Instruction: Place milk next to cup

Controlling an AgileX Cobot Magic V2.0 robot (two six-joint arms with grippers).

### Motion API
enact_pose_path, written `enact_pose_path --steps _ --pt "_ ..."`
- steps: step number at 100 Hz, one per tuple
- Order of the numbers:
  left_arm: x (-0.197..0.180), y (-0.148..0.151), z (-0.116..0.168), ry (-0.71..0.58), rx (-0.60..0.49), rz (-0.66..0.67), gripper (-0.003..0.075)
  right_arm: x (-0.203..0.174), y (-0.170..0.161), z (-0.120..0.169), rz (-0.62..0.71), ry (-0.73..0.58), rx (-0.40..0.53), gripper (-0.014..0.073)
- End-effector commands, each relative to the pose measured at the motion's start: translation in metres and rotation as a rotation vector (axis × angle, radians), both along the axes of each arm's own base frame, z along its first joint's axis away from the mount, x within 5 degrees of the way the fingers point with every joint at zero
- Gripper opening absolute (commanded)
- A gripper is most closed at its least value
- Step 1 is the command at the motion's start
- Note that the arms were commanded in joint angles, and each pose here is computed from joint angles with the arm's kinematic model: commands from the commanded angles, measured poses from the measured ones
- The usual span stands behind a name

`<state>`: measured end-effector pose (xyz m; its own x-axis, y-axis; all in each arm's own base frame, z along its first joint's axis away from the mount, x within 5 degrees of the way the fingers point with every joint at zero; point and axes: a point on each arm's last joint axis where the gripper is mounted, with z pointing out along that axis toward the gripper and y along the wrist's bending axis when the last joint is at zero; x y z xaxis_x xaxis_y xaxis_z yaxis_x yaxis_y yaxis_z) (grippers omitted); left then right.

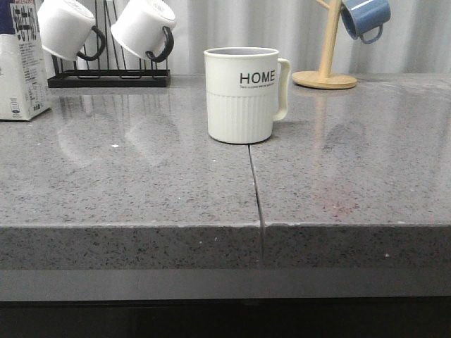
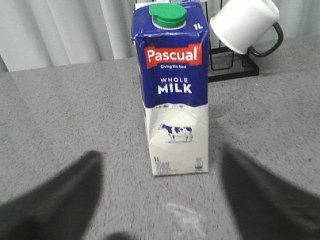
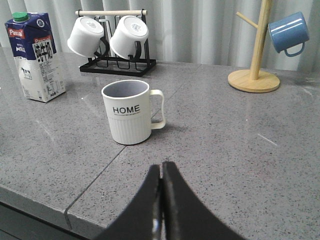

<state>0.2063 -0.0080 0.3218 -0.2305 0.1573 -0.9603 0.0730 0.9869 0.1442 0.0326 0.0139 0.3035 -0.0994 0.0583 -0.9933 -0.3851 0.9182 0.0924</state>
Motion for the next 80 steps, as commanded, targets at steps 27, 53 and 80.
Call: enact_pose_path --steps 27,53,80 --pt "0.046 -0.018 0.001 -0.218 -0.049 -0.073 0.0647 -0.001 0.000 0.014 -0.001 -0.087 0.027 -0.0066" --pt "0.071 -0.025 -0.006 -0.217 -0.128 -0.055 0.0647 -0.001 0.000 0.014 -0.001 -0.087 0.027 -0.0066" --pt "0.097 -0.026 -0.005 -0.206 -0.166 -0.030 0.0647 -0.001 0.000 0.015 -0.001 -0.088 0.028 -0.0066"
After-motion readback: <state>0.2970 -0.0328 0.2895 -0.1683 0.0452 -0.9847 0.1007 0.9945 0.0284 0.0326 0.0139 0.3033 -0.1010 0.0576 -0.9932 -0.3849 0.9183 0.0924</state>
